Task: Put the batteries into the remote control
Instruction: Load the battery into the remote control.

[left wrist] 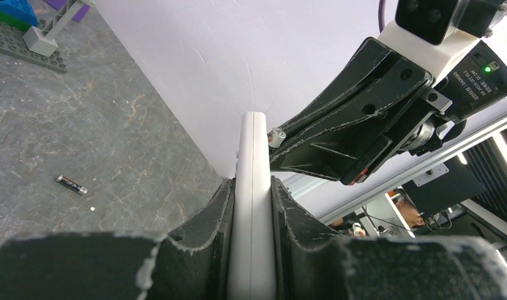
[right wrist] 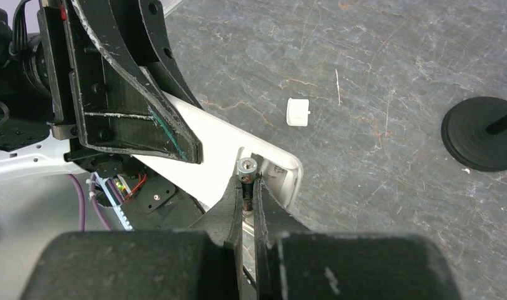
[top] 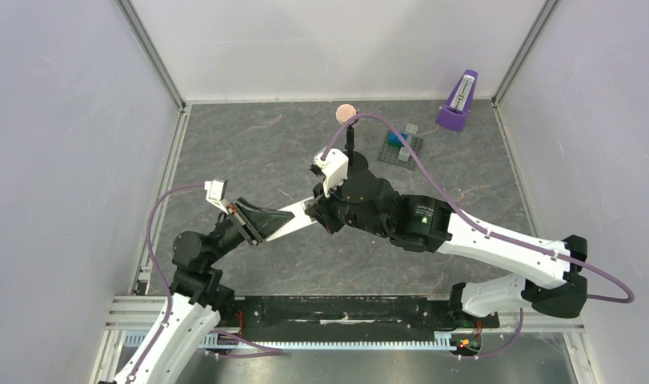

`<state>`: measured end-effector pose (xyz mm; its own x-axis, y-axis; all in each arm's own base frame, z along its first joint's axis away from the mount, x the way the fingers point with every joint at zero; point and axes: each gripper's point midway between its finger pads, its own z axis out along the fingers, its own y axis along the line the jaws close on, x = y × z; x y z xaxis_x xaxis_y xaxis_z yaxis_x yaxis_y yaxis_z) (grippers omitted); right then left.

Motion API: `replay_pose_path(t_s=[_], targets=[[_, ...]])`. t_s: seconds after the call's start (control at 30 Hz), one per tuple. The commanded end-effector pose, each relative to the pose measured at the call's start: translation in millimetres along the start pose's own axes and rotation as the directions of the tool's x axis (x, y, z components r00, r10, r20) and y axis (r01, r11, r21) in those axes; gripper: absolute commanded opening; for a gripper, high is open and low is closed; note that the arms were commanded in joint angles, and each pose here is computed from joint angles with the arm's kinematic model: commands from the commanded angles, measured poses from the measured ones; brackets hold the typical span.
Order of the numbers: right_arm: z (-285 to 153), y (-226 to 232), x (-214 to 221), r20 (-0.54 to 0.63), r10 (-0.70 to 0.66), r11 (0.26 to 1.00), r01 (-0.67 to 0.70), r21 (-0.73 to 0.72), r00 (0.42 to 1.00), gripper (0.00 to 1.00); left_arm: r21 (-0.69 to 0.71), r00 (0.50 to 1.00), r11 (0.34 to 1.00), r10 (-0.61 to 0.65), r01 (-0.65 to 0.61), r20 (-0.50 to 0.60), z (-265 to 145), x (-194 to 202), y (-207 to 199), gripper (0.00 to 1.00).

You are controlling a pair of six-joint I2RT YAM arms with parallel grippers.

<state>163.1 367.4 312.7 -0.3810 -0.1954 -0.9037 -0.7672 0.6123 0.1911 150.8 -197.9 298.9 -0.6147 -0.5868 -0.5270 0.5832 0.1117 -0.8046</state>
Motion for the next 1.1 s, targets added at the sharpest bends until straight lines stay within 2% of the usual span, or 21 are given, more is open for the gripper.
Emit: replay_pose_path(t_s=[0.0,0.2,0.37,0.7,1.07], targets=[[2,4,17,-0.069,0.016,1.000,-0.017,-0.013,0.997,0.00,0.088,0.995,0.994,0.062,-0.069,0.077,0,-17,-29,0.02],[6,1,24,-0.080,0.019,1.000,-0.019,0.001,0.997,0.03,0.104,0.998,0.994,0.015,-0.022,0.066,2,-17,-32,0.02],[10,0,25,-0.083,0.030,0.999,-0.029,0.017,0.996,0.10,0.108,0.999,0.994,0.008,-0.013,0.054,2,-16,-32,0.02],[6,-10,14,-0.038,0.073,0.995,-0.070,0.068,0.997,0.22,0.100,0.998,0.995,0.008,-0.013,0.058,2,-15,-29,0.02],[-5,-9,-6,0.008,0.120,0.992,-0.120,0.039,0.993,0.28,0.088,0.998,0.996,0.009,-0.014,0.058,2,-14,-24,0.02]])
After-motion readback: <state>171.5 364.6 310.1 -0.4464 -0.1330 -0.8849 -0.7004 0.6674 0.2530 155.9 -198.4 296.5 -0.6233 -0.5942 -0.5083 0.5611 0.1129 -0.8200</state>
